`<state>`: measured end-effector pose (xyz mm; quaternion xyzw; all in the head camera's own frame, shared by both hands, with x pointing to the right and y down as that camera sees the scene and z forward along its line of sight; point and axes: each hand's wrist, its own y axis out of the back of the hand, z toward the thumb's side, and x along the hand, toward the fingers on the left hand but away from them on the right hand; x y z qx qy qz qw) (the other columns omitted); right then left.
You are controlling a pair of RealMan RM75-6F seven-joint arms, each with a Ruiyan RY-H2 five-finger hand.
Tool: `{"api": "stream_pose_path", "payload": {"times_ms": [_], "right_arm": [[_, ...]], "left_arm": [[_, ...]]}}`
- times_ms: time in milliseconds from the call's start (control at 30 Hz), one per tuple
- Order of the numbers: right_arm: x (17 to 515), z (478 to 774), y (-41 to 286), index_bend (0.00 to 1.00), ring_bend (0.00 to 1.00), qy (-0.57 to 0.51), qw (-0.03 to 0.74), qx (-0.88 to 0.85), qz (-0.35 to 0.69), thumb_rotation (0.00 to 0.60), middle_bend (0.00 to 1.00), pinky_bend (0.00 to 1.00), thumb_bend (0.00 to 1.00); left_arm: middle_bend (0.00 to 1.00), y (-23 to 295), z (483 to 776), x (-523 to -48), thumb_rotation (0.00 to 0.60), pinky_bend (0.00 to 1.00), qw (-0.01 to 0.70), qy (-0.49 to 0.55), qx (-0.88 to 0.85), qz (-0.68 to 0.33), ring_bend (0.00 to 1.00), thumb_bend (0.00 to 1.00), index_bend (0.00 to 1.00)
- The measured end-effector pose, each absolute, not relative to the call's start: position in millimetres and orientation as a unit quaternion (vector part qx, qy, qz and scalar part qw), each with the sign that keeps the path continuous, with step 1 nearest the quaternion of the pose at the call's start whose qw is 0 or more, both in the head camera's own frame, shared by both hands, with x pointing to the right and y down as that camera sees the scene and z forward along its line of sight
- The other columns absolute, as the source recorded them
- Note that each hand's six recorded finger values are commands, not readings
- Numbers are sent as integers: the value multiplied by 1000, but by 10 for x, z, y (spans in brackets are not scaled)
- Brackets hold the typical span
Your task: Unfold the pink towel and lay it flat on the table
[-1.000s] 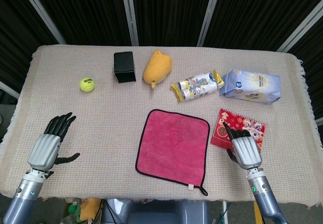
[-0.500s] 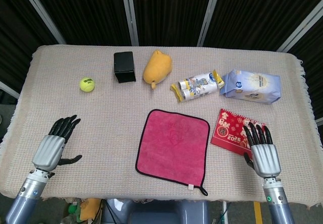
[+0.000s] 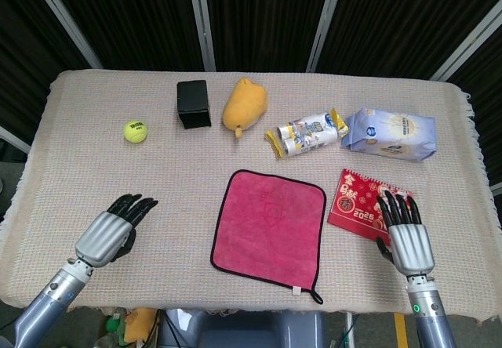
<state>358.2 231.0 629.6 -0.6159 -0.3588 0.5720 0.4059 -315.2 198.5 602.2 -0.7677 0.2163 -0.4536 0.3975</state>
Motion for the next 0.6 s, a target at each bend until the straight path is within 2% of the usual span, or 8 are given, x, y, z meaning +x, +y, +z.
{"api": "stream_pose_path", "payload": {"times_ms": [100, 600], "right_arm": [[3594, 6295, 2310, 0, 0, -361, 404, -616, 572, 600, 0, 0, 371], [3646, 6285, 2269, 0, 0, -371, 394, -616, 573, 600, 0, 0, 371]], "left_arm": [[786, 1976, 6057, -3028, 600, 707, 413, 186, -775, -441, 702, 838, 0], [811, 2187, 6376, -2257, 600, 721, 428, 53, -807, -403, 729, 844, 25]]}}
